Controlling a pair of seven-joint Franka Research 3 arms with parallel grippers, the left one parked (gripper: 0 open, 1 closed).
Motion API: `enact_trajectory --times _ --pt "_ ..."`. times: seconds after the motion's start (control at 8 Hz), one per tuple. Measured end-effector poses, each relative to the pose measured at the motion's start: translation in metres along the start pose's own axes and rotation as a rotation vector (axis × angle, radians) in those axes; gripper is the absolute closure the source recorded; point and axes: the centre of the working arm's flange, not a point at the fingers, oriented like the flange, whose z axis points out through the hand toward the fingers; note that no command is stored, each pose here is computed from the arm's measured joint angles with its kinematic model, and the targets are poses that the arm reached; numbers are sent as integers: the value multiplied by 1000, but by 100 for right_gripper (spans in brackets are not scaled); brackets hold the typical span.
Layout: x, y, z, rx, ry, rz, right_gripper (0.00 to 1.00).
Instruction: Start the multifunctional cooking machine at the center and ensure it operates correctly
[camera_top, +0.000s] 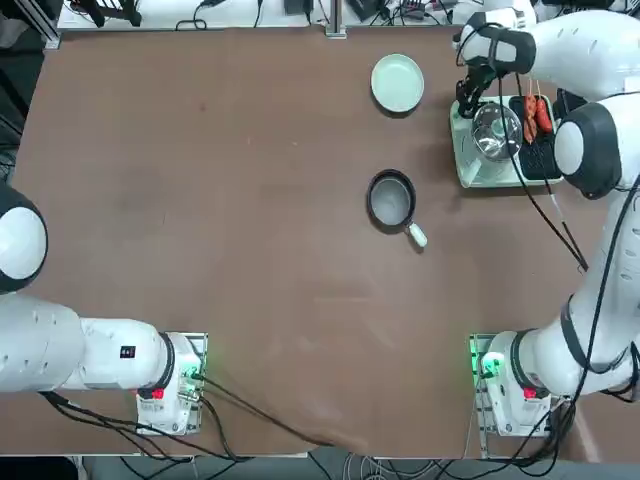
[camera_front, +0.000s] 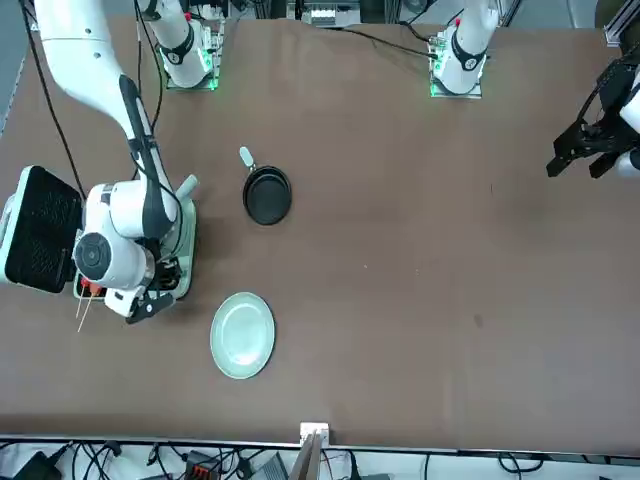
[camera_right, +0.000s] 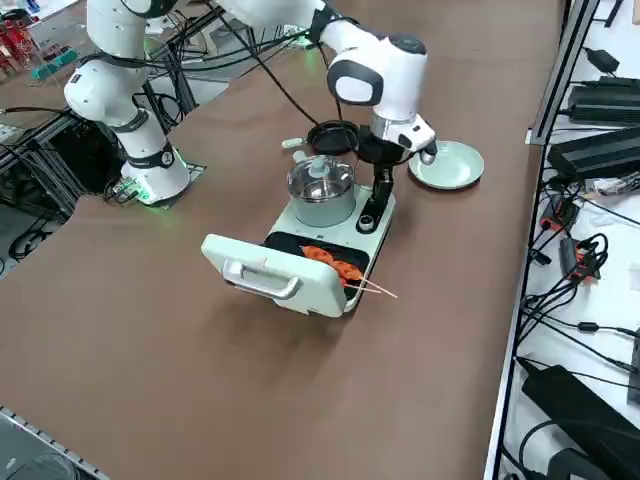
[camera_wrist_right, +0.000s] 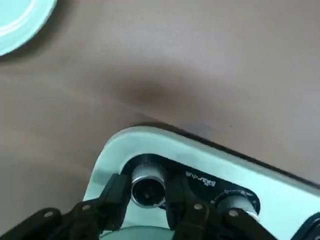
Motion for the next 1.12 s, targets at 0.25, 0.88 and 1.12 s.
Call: enact_trajectory --times 0.25,0.88,1.12 --pt "0 0 0 0 -1 -22 58" --pt "13 -6 -23 8 -17 0 7" --pt "19 -3 -79 8 -32 37 0"
